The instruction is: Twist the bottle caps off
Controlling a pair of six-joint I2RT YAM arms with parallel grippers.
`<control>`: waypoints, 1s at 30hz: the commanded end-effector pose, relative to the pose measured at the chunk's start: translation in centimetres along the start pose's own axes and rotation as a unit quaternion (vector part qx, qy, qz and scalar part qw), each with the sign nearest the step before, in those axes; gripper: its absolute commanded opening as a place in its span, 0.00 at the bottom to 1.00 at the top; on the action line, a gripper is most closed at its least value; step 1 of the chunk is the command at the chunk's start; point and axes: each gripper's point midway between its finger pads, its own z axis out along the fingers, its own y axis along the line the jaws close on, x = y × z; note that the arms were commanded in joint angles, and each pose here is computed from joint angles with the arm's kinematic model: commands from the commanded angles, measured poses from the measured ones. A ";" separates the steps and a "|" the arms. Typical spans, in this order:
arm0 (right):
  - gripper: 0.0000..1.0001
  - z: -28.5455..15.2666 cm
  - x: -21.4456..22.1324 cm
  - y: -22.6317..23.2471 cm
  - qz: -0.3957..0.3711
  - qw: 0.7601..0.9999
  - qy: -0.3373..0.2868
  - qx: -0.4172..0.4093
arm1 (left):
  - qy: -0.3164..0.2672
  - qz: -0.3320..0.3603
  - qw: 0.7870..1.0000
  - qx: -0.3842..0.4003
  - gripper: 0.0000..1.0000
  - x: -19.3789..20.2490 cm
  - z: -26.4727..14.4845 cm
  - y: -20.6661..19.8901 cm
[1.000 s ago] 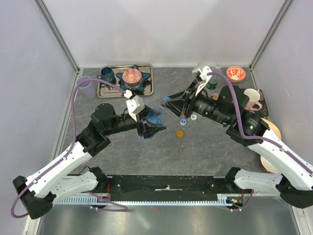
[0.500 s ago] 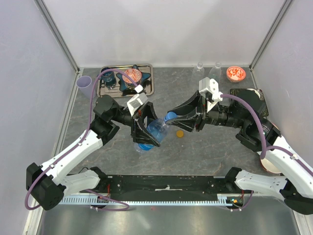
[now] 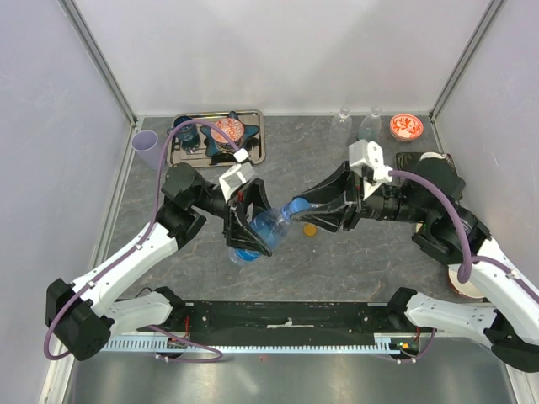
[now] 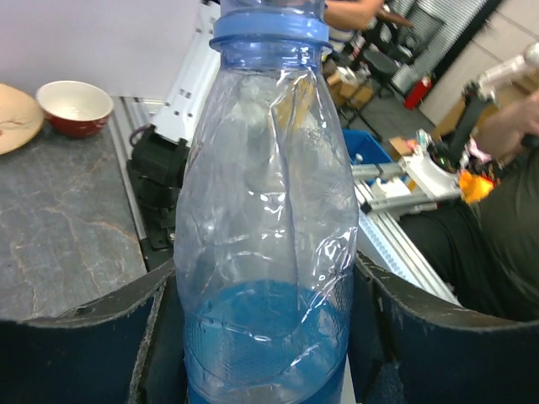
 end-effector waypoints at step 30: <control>0.00 1.3 38.0 -18.6 0.257 0.806 0.268 0.461 | -0.193 0.058 0.756 -0.623 0.30 0.9 -16.6 6.4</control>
